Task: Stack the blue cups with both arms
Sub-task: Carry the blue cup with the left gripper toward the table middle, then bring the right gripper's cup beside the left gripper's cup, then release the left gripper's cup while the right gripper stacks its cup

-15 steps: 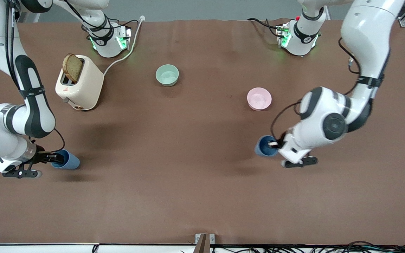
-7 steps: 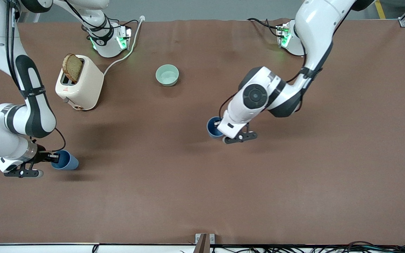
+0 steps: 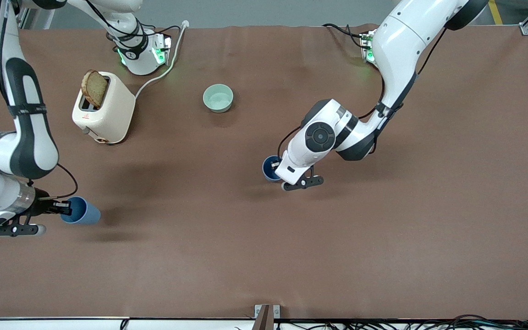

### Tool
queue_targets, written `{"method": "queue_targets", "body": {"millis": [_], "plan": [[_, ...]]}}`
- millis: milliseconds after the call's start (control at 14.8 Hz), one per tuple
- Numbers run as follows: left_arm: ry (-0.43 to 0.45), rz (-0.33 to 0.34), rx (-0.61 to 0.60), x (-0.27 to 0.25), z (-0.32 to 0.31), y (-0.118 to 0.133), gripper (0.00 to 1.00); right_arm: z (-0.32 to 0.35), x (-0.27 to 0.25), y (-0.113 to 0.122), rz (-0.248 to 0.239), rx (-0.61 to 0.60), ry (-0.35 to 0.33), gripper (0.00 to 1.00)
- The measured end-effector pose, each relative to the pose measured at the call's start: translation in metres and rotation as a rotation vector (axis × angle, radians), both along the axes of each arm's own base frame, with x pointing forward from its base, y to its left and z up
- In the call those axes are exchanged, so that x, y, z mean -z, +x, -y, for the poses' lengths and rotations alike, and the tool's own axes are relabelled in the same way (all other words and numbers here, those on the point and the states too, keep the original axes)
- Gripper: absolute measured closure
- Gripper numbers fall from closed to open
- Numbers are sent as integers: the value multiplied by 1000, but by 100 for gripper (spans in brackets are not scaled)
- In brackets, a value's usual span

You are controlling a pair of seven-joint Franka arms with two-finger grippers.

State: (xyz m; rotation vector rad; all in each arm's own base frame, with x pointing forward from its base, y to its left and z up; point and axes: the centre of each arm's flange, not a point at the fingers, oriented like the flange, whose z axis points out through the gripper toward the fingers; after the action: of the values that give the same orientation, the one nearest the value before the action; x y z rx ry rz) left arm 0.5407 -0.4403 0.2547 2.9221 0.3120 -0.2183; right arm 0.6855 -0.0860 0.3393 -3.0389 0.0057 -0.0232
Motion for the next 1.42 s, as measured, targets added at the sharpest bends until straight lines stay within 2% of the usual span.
{"method": "queue_targets", "body": {"millis": [135, 406, 541, 744, 880, 1083, 1286, 1421], "plan": [[-6, 2, -1, 4, 2, 0, 94, -23, -22, 2, 7, 2, 69, 95], [-6, 0, -1, 6, 2, 0, 88, -110, -49, 6, 8, 89, 96, 95], [-9, 3, -1, 5, 3, 1, 74, -174, -57, 0, -7, 126, 101, 95], [-24, 30, -12, -15, 2, 13, 44, -275, -71, -20, -42, 169, 105, 95], [-6, 40, -20, -54, -10, 26, 27, -334, -77, -38, -53, 180, 108, 95], [32, 80, -59, -153, -53, 49, 0, -404, -78, -69, -76, 194, 105, 95], [84, 173, -96, -241, -107, 60, 0, -466, -78, -105, -93, 180, 100, 95], [130, 220, -62, -281, -141, 60, 0, -501, -78, -126, -87, 191, 110, 95]]}}
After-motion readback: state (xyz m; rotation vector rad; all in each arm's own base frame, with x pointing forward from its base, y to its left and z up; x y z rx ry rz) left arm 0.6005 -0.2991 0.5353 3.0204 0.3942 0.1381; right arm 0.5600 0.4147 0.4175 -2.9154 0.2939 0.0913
